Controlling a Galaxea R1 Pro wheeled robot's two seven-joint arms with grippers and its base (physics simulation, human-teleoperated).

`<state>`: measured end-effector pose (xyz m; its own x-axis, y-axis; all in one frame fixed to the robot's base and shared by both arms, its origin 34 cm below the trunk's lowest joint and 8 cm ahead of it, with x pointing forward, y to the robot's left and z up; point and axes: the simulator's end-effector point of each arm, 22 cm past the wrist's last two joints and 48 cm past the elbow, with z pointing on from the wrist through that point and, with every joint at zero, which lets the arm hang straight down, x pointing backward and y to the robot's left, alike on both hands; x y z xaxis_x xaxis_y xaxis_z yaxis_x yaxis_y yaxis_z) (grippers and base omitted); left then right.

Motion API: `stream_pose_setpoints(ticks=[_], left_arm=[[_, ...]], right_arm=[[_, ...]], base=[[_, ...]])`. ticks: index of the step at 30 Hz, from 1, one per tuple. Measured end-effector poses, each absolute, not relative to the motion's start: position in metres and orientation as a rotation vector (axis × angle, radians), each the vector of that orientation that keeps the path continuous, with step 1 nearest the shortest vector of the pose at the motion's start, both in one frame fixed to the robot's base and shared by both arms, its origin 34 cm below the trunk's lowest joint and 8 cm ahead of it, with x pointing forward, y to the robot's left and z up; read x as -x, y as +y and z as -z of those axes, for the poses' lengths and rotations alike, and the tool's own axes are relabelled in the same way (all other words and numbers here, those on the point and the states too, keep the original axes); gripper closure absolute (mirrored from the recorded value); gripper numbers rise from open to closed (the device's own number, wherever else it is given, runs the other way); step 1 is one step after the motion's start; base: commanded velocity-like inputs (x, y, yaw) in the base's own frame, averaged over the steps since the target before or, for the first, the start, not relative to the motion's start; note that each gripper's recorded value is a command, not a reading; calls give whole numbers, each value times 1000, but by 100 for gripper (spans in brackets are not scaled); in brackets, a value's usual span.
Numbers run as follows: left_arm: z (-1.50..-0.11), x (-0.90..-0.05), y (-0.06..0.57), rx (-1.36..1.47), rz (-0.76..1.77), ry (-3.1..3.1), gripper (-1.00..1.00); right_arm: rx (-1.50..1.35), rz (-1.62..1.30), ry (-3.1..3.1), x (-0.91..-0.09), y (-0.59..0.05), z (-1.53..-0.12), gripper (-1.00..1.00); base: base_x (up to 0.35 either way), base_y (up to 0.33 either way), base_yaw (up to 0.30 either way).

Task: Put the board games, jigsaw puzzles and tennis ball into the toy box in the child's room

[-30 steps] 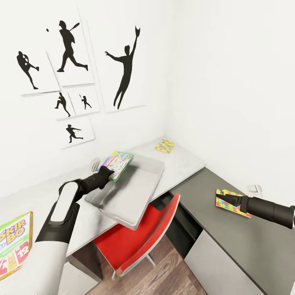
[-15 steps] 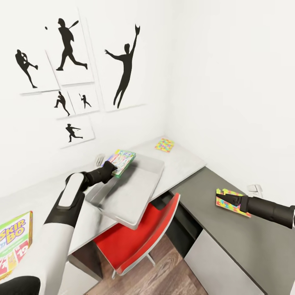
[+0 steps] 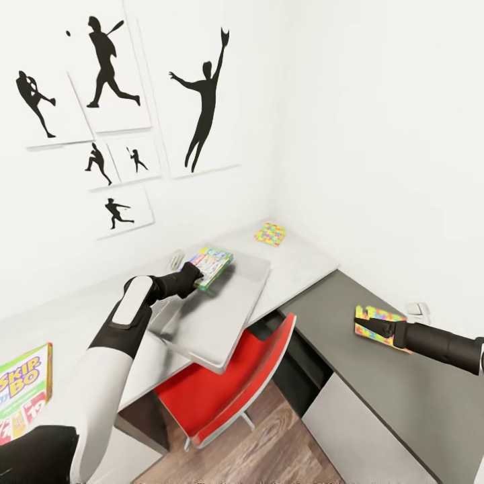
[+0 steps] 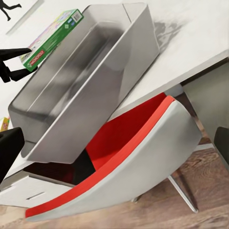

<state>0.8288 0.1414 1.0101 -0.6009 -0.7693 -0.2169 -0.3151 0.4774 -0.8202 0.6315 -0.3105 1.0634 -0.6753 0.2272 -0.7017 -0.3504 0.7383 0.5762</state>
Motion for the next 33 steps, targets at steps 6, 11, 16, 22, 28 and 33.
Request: stream_pose_setpoints(ticks=[6, 11, 16, 22, 28, 33], left_arm=[[-1001, -831, 136, 902, 1025, 2170, 100], [-998, -836, 134, 907, 1022, 2181, 100], [-997, -842, 133, 911, 1021, 2188, 100], [-992, -844, 132, 915, 1019, 2196, 100], [-987, -846, 132, 920, 1019, 2202, 100], [-983, -848, 132, 923, 1017, 2208, 100]], right_arm=[[89, -911, 2138, -632, -310, -1058, -100], [85, -913, 2145, -633, -310, -1054, -100], [81, -915, 2153, -633, -310, -1049, -100], [77, -917, 2162, -633, -310, -1044, -100], [72, -919, 2170, -634, -310, -1039, -100], [69, -921, 2177, -634, -311, -1035, -100]], base=[[0, 0, 0], [0, 0, 0], [0, 0, 0], [0, 0, 0], [0, 0, 0], [0, 0, 0]])
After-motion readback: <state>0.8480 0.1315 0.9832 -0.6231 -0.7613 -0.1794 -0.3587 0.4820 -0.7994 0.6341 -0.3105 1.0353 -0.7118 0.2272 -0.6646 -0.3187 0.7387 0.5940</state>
